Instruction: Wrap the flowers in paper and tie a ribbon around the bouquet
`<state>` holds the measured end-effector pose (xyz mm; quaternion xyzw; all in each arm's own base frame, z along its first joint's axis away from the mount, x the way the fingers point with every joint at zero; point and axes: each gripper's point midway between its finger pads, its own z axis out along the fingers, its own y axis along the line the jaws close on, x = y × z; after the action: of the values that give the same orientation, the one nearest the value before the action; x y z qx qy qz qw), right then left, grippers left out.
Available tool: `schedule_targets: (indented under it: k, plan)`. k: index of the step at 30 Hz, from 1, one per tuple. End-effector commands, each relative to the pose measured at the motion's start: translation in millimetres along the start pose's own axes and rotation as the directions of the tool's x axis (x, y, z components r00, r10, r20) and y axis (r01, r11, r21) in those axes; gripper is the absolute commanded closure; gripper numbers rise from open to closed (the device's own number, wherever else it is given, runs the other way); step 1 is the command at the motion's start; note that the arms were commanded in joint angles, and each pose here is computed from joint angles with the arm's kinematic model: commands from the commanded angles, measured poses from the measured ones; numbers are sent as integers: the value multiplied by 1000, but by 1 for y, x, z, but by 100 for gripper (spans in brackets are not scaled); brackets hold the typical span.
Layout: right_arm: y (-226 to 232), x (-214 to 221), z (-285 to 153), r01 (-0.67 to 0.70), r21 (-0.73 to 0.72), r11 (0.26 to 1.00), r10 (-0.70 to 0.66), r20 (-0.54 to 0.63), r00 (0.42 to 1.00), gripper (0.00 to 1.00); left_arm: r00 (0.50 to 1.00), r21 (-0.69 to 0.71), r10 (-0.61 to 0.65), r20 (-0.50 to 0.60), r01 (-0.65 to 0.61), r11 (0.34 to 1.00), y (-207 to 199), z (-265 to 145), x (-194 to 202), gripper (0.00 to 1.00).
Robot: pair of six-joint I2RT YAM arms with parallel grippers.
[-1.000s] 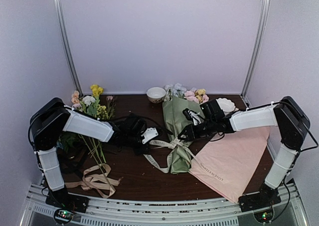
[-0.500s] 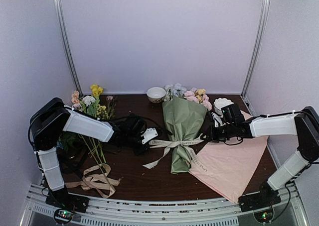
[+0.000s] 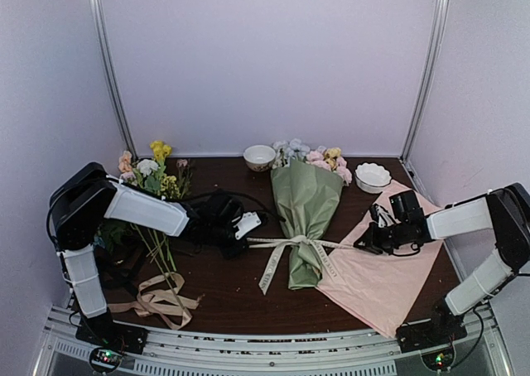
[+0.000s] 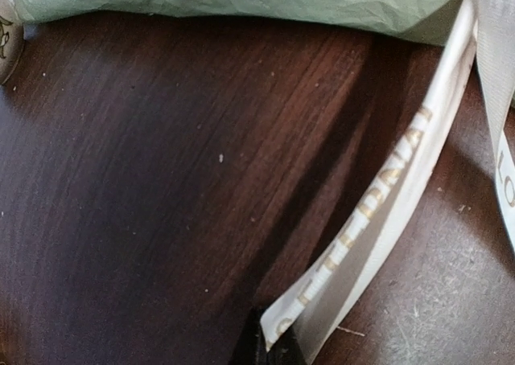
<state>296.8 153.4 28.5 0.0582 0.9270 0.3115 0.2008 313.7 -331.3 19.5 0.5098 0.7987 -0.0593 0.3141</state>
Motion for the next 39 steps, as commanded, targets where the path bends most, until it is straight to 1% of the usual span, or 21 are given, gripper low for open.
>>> schedule_targets:
  k: [1, 4, 7, 12, 23, 28, 30, 31, 32, 33, 34, 35, 37, 39]
  plan:
    - [-28, -3, -7, -90, 75, 993, 86, 55, 995, 100, 979, -62, -98, -177, 88, 994, 19, -3, 59, 100]
    - [-28, -4, -10, -92, 85, 992, 87, 61, 994, 100, 978, -65, -131, -164, 122, 990, 18, -8, 63, 100]
    - [-27, -8, -24, -78, 122, 989, 68, 85, 994, 100, 974, -52, -167, -151, 161, 986, 12, -15, 66, 100]
    - [-41, -11, -45, -28, 240, 970, 5, 95, 995, 100, 973, -34, -191, -128, 189, 981, 8, -19, 67, 100]
    - [-54, -14, -51, -31, 273, 961, 10, 78, 997, 100, 965, -44, -212, -156, 208, 977, 4, -21, 83, 100]
    - [-55, -14, -51, -28, 278, 960, 8, 74, 997, 100, 967, -13, -214, -140, 214, 977, 0, -20, 77, 100]
    - [-52, -18, -51, -13, 272, 962, -8, 78, 997, 100, 977, 44, -186, -103, 191, 981, -8, -23, 64, 100]
    - [-47, -21, -53, 3, 260, 966, -24, 79, 997, 95, 984, 72, -164, -68, 169, 983, -13, -26, 54, 94]
    - [-41, -25, -56, 21, 243, 970, -42, 81, 996, 71, 990, 92, -140, -29, 142, 986, -17, -31, 43, 65]
    - [-31, -32, -62, 46, 221, 974, -70, 99, 993, 23, 993, 105, -120, 11, 118, 987, -21, -36, 31, 36]
    - [-22, -40, -69, 60, 210, 976, -89, 128, 988, 3, 992, 104, -114, 48, 108, 989, -20, -42, 21, 9]
    - [-14, -49, -78, 73, 199, 977, -107, 169, 980, 0, 990, 97, -113, 80, 105, 990, -17, -48, 12, 3]
    - [5, -69, -99, 102, 180, 978, -147, 262, 954, 0, 984, 84, -108, 139, 97, 992, -11, -61, -6, 2]
    - [22, -88, -120, 132, 170, 977, -186, 358, 915, 0, 976, 86, -102, 195, 87, 993, -6, -77, -25, 2]
